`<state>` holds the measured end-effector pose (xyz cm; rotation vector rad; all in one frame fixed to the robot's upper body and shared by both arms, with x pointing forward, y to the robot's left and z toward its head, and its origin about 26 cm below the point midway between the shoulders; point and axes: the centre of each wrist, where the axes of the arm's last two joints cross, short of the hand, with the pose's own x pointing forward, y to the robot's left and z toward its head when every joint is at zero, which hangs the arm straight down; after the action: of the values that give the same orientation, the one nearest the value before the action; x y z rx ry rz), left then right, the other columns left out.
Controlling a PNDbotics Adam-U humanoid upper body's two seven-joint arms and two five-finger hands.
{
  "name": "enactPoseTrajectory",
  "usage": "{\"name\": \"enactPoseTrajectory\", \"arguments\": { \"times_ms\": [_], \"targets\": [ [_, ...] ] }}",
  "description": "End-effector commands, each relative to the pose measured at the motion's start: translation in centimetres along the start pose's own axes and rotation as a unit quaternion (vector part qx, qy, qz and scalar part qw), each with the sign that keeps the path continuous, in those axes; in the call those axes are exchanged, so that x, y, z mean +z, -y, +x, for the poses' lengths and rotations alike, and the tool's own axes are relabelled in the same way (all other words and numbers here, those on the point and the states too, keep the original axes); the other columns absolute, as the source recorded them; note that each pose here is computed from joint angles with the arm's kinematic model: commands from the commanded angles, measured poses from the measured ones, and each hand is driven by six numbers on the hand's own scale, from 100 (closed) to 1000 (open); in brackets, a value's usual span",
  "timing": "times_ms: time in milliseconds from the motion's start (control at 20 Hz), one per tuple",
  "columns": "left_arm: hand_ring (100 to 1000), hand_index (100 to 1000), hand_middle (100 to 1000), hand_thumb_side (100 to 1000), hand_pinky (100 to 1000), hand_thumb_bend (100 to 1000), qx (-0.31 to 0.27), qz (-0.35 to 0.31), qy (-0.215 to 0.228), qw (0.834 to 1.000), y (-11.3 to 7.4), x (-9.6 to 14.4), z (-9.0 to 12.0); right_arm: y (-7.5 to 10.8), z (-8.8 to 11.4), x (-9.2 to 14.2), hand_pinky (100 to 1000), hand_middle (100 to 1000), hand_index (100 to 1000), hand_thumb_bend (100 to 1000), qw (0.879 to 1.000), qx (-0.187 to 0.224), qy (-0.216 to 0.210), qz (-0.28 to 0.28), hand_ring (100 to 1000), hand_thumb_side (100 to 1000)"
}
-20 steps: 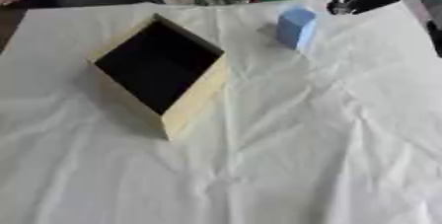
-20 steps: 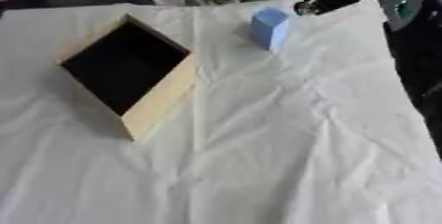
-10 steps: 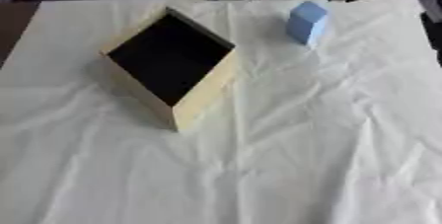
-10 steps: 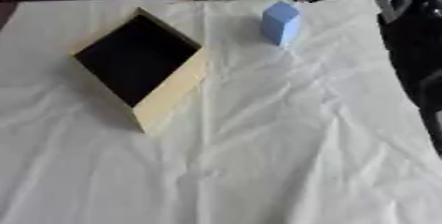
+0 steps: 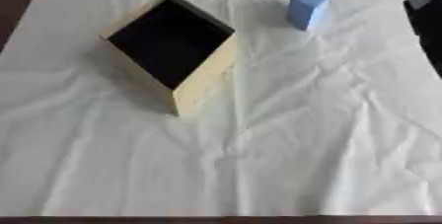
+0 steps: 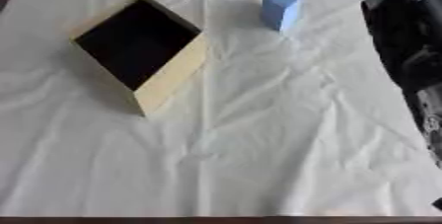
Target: Pick up objects on the table and place them in the box.
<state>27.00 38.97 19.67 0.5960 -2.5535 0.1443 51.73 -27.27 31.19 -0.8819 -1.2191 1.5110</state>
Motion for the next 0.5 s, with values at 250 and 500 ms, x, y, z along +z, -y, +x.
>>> {"name": "enactPoseTrajectory", "arguments": {
  "times_ms": [250,500],
  "targets": [
    [629,758,642,126,682,330,0.001,-0.004,0.012,1.000,-0.17,-0.56,0.50,1.00,0.31,0.17,897,909,982,194,1.000,0.015,-0.021,-0.014,910,830],
    [628,755,641,125,682,327,0.000,-0.004,0.012,1.000,-0.23,-0.54,0.47,0.61,0.37,-0.13,899,901,990,197,0.999,0.012,-0.040,-0.012,912,883]
  ]
}}
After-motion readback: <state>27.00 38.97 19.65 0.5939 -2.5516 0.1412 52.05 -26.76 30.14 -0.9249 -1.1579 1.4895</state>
